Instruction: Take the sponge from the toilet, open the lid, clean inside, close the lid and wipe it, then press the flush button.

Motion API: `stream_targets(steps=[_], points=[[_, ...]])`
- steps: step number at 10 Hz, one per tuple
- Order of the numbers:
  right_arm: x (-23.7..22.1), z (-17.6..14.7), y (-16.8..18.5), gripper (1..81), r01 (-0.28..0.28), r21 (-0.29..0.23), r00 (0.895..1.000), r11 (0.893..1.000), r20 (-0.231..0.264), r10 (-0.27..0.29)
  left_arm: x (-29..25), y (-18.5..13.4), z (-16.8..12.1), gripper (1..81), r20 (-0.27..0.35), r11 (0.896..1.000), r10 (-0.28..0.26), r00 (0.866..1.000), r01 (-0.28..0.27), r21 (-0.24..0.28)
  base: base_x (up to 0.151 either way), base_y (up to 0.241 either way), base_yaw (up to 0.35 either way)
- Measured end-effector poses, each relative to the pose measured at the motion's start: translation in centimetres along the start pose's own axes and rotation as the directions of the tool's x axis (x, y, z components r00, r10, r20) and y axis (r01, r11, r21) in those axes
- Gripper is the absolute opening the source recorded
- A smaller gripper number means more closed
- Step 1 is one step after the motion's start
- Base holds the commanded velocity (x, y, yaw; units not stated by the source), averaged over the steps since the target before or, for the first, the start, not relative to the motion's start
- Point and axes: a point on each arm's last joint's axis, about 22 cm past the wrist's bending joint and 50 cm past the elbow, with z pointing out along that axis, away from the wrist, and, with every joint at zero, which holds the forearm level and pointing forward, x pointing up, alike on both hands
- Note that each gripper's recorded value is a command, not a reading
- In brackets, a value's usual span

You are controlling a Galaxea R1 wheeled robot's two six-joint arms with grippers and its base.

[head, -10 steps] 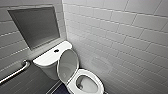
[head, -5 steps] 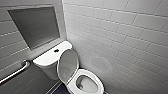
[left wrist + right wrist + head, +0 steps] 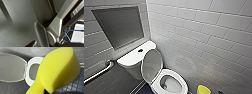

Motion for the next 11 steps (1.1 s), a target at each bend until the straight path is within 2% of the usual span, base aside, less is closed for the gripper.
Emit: stream_targets(steps=[2, 5, 8, 11], points=[[3.7, 1.2, -1.4, 1.0, 0.027, -0.020, 0.999, 0.999, 0.020, -0.026, -0.5, 0.1, 0.1, 81.1, -0.005, 1.000, -0.007, 1.000, 0.007, 0.001, 0.000, 0.000, 0.000], [5.0, 2.4, -1.0, 1.0, 0.018, -0.062, 0.998, 0.998, 0.053, -0.015, -1.3, 0.2, 0.2, 81.1, -0.027, 1.000, -0.020, 0.999, 0.020, 0.007, 0.000, 0.000, 0.000], [6.6, 4.3, -3.0, 1.0, 0.039, -0.038, 0.998, 0.999, 0.044, -0.037, -1.4, -0.1, 0.4, 81.1, -0.041, 0.999, -0.027, 0.999, 0.028, 0.019, 0.000, 0.000, 0.000], [5.9, 8.0, -1.8, 1.0, 0.022, -0.058, 0.996, 0.998, 0.089, -0.017, -3.6, 0.4, 1.9, 81.1, 0.010, 0.998, -0.069, 0.998, 0.069, 0.010, 0.000, 0.000, 0.000]])
